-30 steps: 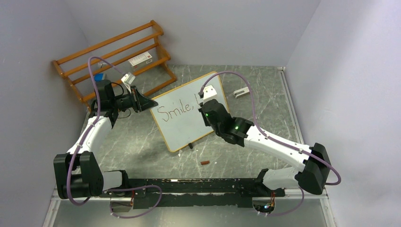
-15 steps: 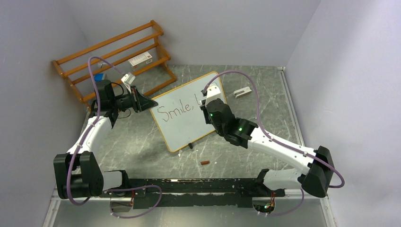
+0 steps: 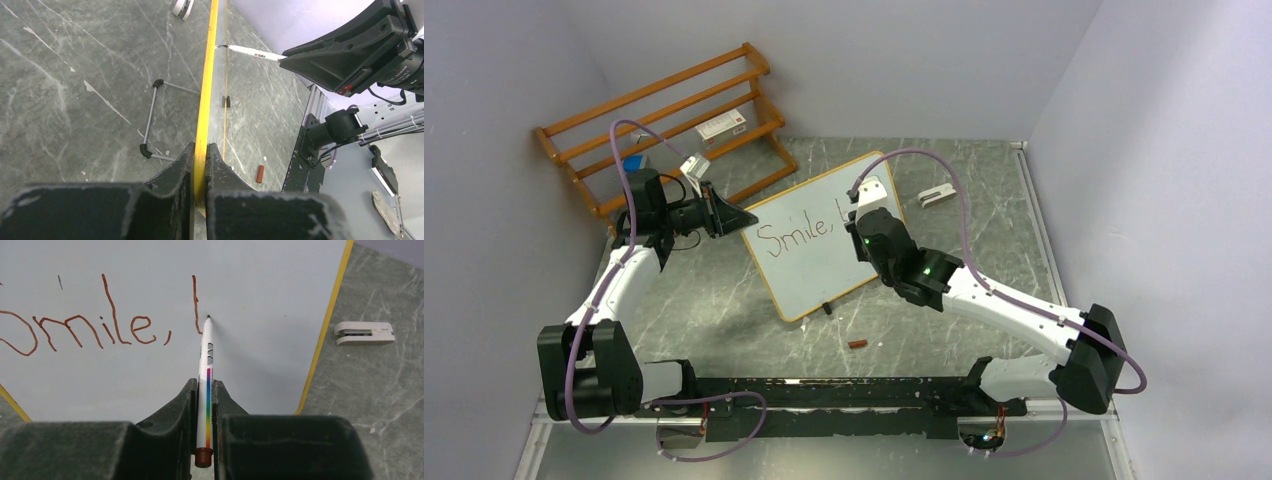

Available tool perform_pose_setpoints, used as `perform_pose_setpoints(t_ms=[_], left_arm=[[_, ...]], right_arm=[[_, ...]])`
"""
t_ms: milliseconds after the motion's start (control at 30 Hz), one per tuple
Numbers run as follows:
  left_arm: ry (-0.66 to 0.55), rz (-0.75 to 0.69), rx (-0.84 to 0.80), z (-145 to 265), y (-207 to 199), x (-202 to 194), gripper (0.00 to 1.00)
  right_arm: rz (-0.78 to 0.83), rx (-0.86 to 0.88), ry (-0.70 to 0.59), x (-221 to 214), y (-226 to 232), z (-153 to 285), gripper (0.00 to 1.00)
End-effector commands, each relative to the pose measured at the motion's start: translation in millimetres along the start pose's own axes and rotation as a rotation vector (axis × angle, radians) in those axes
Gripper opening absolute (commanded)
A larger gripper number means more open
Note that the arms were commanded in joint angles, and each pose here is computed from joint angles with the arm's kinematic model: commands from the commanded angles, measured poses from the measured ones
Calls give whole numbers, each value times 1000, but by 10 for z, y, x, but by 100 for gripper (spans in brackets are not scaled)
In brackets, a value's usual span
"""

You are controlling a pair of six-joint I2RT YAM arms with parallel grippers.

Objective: Write a sentence on the whiteboard

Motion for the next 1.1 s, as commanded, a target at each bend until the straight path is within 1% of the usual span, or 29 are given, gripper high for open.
perform_pose_setpoints(t_ms=[0,267,533,1067], left_arm=[[5,-29,114,10,205,-48,5],[5,-30,114,10,207,-49,5],[5,-29,115,10,209,-50,5],[5,-34,117,8,206,-47,5]], right_arm=[[-7,-21,0,-7,-23,-42,0],[-18,-45,13,-46,-66,-71,0],[-20,-8,10,-32,-44,-48,0],[-28,2,10,-20,-40,-40,0]])
Point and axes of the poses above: each gripper's point midway between its finger pads, its own z axis back along the fingers, its own y axis along the line the jaws close on, x = y × z, the point moved 9 cm from there along z, back along the fingers, and after that the axes turned 3 degrees about z, right-handed, at the moved point
